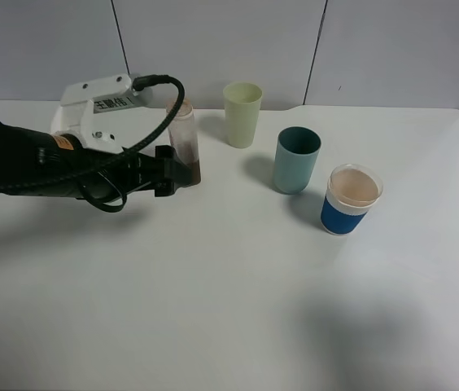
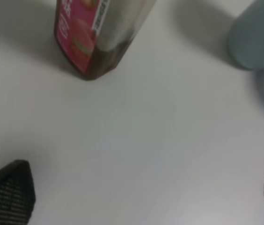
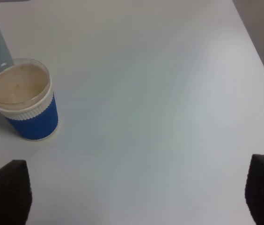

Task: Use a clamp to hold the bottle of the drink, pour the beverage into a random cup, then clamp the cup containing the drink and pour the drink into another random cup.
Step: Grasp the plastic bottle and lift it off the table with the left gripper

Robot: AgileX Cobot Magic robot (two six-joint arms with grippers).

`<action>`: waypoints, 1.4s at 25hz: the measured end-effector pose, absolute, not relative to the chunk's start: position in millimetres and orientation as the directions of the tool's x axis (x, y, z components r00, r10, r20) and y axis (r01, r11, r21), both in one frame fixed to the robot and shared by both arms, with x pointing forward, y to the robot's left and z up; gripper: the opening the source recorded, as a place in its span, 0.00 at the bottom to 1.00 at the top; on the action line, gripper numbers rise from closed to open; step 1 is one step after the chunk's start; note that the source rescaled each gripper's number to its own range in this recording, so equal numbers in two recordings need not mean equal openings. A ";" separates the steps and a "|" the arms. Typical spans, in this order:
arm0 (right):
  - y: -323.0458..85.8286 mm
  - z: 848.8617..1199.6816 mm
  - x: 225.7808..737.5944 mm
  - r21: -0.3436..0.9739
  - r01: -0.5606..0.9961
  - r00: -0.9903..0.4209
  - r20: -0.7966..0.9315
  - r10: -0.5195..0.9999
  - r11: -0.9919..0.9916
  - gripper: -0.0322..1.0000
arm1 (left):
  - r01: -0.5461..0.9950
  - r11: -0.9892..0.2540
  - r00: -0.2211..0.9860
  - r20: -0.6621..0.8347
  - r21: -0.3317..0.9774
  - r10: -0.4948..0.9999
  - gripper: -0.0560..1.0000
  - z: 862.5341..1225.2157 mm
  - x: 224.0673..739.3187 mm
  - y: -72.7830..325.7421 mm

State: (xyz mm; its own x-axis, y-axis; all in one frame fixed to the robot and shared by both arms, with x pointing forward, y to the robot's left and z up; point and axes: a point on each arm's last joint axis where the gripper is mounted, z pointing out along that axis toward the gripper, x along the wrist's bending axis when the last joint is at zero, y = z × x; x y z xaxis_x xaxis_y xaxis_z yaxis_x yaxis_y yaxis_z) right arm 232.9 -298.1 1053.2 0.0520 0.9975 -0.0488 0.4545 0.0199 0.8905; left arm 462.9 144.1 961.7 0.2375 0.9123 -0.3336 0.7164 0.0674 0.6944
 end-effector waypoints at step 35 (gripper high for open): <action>-298.1 1053.2 232.9 0.891 0.454 0.052 -0.049 0.997 0.020 0.74 | 0.453 0.112 0.108 -0.179 0.884 0.978 1.00 876.9 489.0 96.5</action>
State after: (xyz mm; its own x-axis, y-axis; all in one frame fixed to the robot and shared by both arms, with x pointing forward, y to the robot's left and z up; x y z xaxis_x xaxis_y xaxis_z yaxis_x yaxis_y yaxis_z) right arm 232.9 -298.1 1053.2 0.0520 0.9975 -0.0488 0.4545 0.0199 0.8905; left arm 489.0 96.5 876.9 0.1080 0.9779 -0.1789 0.4534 0.1117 0.8843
